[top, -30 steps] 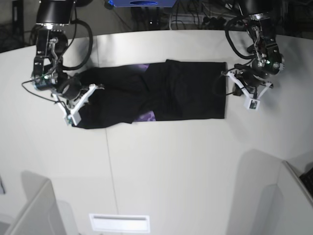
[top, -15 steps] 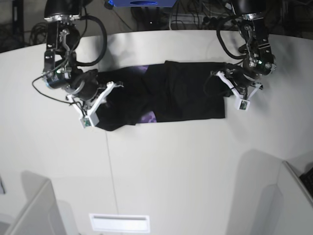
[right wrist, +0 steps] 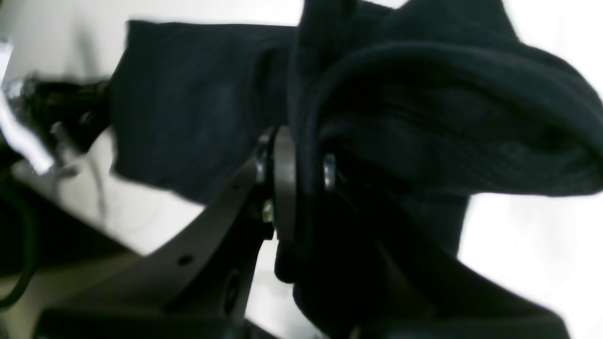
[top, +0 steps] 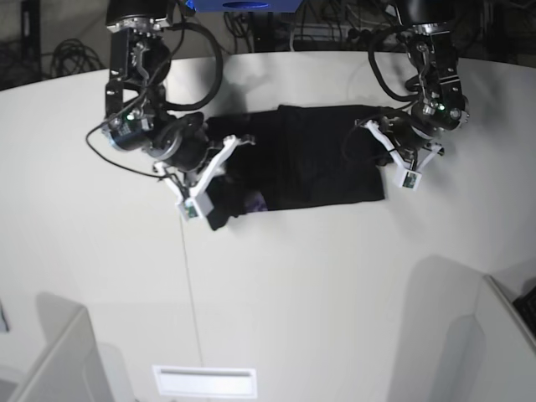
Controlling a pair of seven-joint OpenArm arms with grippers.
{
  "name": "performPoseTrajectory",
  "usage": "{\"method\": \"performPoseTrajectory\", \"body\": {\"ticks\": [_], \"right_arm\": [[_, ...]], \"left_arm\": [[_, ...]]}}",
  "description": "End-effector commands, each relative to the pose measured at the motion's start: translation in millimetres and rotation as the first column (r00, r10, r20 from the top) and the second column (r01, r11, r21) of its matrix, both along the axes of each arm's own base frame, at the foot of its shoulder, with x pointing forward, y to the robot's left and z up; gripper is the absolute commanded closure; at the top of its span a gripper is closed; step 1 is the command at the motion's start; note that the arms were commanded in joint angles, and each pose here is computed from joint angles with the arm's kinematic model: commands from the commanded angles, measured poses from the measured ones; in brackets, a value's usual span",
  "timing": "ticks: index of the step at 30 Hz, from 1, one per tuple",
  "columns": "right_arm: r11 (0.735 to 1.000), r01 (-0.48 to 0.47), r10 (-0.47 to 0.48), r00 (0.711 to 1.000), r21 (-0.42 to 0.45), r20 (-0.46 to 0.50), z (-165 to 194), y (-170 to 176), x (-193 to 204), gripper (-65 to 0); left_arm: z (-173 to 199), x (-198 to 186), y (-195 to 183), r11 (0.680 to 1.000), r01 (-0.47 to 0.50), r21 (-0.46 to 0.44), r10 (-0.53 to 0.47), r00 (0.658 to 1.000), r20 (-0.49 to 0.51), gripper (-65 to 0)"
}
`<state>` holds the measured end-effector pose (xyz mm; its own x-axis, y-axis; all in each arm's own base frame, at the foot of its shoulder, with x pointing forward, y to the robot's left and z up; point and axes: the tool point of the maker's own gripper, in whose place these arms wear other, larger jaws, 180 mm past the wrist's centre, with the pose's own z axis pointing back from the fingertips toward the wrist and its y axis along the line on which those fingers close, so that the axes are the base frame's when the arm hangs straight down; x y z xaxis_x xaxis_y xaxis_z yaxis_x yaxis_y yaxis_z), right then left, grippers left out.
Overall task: Fold the T-shirt properly
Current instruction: 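Grasp the strip's end with the right gripper and the middle with the left, then fold the strip's end with the right gripper over toward the left gripper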
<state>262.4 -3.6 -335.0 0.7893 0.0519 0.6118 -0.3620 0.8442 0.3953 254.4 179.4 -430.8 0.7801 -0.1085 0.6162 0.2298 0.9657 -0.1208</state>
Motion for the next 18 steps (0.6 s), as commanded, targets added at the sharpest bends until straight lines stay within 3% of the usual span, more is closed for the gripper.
{"method": "performPoseTrajectory", "body": {"ticks": [1,11,18], "right_arm": [[0.999,-0.018,0.016,0.999,0.047,0.047,14.9,13.0,4.5,0.0],[0.991,-0.036,0.035,0.999,0.127,0.01,28.9,59.3,0.4,0.0],[0.984,-0.058,0.05,0.997,0.168,0.052,39.3,81.7,-2.0,0.0]], "left_arm": [[-4.7,-6.8,5.3,0.999,0.009,0.035,-0.008,0.999,-0.041,0.0],[-5.4,-8.1,5.8,0.999,0.008,0.035,-0.006,0.999,-0.044,0.0],[-6.0,-8.8,4.7,0.999,0.007,0.032,-0.006,0.999,-0.046,0.0]]}}
